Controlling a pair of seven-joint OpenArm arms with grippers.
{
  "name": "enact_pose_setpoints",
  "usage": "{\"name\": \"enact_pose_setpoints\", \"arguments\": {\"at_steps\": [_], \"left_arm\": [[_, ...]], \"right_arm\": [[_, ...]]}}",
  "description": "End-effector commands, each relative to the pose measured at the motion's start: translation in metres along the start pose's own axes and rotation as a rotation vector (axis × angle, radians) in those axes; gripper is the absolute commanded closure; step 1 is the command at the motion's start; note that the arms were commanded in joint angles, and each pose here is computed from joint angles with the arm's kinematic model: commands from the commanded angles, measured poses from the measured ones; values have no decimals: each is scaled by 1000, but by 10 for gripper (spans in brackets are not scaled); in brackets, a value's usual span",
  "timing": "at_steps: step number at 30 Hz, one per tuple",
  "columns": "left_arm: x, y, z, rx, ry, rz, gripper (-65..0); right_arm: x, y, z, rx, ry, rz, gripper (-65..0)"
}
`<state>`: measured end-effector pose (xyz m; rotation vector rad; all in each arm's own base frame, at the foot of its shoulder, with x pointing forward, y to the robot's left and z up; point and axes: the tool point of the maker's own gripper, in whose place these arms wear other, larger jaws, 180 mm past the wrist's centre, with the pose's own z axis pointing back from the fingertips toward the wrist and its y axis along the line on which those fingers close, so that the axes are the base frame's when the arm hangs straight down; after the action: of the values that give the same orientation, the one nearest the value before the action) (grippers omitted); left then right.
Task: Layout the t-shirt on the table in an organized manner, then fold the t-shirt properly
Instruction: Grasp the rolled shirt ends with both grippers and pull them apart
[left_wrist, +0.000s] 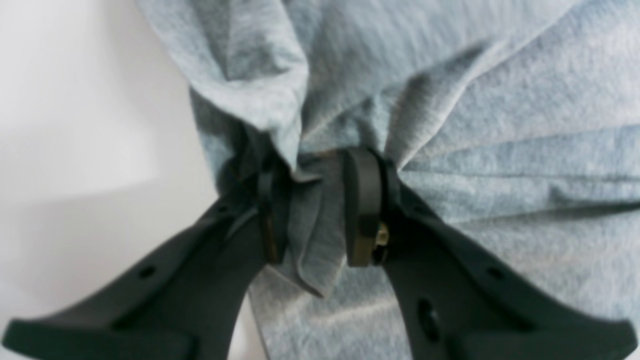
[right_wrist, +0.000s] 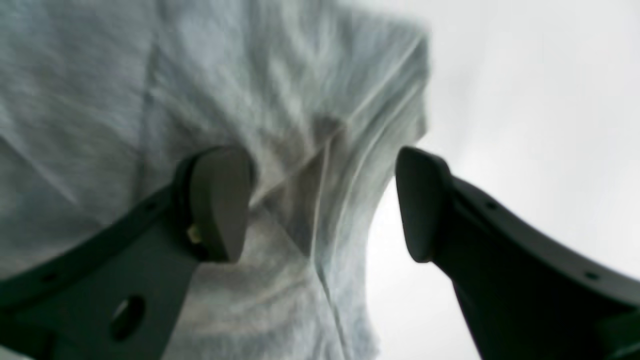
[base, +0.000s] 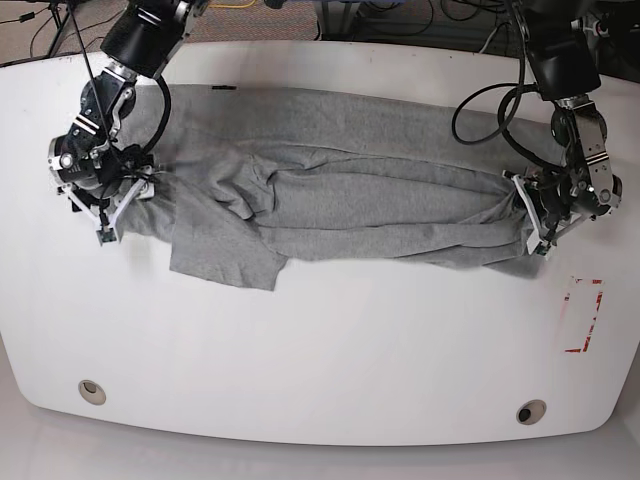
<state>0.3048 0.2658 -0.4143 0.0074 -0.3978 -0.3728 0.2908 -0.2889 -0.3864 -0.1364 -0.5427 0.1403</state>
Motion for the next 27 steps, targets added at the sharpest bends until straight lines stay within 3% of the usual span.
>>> {"name": "enact_pose_setpoints", "arguments": {"at_steps": [1, 19, 27], "left_arm": [[2, 10, 12, 45, 27, -30, -169], [35, 18, 38, 117, -58, -73, -165], [35, 19, 38, 118, -57, -72, -153]], "right_arm": [[36, -9, 11, -29, -99, 5, -430], [51, -6, 1, 6, -101, -21, -430], [33, 9, 22, -17, -11, -13, -430]]}}
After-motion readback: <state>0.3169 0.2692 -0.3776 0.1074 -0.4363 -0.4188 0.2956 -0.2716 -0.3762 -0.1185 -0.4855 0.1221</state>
